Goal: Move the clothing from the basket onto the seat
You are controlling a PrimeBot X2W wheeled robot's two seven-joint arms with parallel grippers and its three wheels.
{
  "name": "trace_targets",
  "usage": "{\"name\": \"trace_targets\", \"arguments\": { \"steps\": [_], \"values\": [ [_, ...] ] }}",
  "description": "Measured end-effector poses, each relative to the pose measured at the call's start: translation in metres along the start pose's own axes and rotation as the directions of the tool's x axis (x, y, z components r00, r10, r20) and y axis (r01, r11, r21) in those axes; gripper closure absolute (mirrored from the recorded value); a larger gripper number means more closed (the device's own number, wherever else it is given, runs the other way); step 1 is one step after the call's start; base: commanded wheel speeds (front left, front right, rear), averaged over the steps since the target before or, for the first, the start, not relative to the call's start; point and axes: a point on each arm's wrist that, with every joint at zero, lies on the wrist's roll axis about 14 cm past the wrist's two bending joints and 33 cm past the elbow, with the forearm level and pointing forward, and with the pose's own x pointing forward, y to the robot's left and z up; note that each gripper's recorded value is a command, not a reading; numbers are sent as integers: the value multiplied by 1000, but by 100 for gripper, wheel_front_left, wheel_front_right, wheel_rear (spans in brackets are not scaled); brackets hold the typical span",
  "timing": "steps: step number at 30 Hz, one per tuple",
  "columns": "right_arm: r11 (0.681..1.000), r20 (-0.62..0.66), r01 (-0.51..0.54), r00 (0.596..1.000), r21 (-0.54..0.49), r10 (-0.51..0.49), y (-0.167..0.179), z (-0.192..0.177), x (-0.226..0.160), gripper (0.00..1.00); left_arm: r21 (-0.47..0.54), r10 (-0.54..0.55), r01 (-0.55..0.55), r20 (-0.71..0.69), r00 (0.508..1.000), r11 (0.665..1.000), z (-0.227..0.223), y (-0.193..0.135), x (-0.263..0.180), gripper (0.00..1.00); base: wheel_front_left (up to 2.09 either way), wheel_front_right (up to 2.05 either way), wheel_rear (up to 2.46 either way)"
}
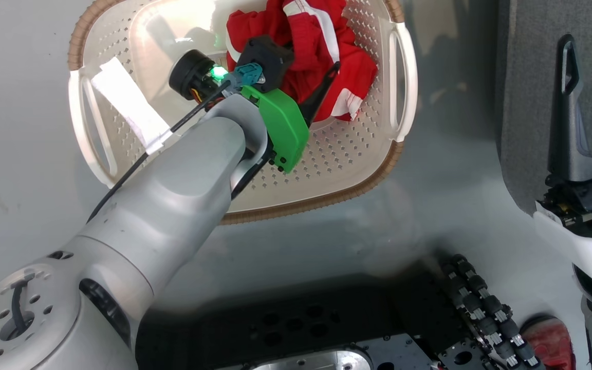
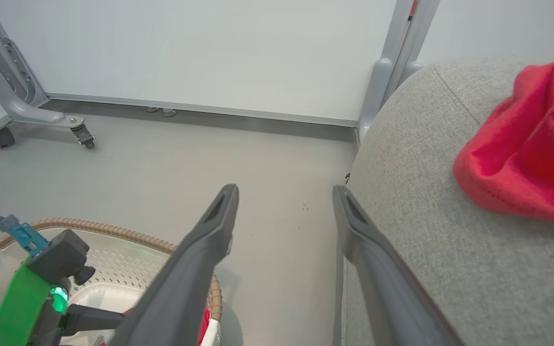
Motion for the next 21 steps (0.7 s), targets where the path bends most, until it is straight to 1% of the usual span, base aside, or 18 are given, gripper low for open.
{"name": "trace_targets", "arguments": {
  "steps": [2, 6, 8, 9, 15, 21],
  "values": [
    [1000, 1, -2, 1000, -1, 2, 0, 1, -1, 0, 9, 6, -6, -7, 1000, 1000, -2, 3, 0, 0, 0, 0, 0],
    [1000, 5, -5, 1000, -12, 5, 0, 7, -3, 0, 7, -5, 5, -12, 1000, 1000, -2, -3, 2, 0, 0, 0, 0],
    [1000, 4, 0, 1000, -20, 1, -3, 10, -5, 0, 26, -1, 2, -29, 1000, 1000, -4, -2, 2, 68, 0, 0, 0],
    [1000, 3, 1, 1000, -25, -1, -4, 11, -7, 0, 31, 10, -9, -38, 999, 999, -6, 2, 1, 100, 0, 0, 0],
    [999, 14, 12, 1000, -42, -11, -9, 18, -8, 0, 69, 18, -13, -68, 998, 998, -11, 5, 0, 100, 0, 0, 0],
    [999, 38, 25, 999, -34, -24, -10, 19, -2, 0, 69, 19, -16, -50, 999, 997, -8, 6, -3, 100, 0, 0, 0]
  ]
}}
